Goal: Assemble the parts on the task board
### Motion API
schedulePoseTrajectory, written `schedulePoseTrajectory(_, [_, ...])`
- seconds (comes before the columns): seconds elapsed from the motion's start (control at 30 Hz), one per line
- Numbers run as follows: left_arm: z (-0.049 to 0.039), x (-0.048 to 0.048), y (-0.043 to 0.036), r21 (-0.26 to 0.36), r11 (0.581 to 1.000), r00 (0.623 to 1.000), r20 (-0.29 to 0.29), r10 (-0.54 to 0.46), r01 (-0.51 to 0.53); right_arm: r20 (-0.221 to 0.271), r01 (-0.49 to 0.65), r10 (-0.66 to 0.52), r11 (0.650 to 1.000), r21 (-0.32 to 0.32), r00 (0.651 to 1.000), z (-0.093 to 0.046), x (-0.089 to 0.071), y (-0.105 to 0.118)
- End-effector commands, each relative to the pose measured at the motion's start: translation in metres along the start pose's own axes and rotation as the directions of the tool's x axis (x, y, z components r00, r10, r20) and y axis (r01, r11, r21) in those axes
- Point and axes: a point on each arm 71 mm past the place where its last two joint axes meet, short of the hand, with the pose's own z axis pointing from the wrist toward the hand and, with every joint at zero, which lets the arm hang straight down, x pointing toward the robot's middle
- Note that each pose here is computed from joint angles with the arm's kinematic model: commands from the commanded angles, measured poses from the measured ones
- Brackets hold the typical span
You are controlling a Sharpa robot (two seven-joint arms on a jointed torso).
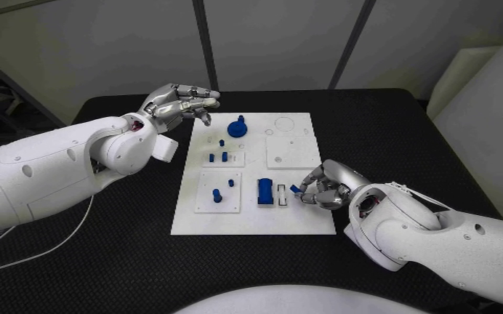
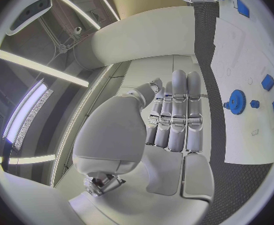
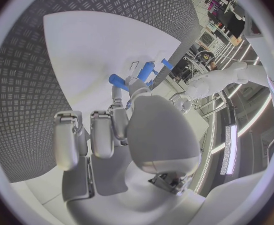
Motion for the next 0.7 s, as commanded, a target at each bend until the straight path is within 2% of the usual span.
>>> schedulePoseTrajectory(0.03, [0.0009,0.0022,-0.0011,0.007,1.000,1.000,-0.010,-0.008,0.008,0.006,-0.059,0.059,0.998,-0.005,0.998,0.002,0.000,0.003])
schedulePoseTrajectory(0.7, [0.0021,0.0041,-0.0009,0.007,1.000,1.000,-0.015,-0.010,0.010,-0.069,-0.026,0.028,0.999,0.026,0.997,0.018,0.013,0.011])
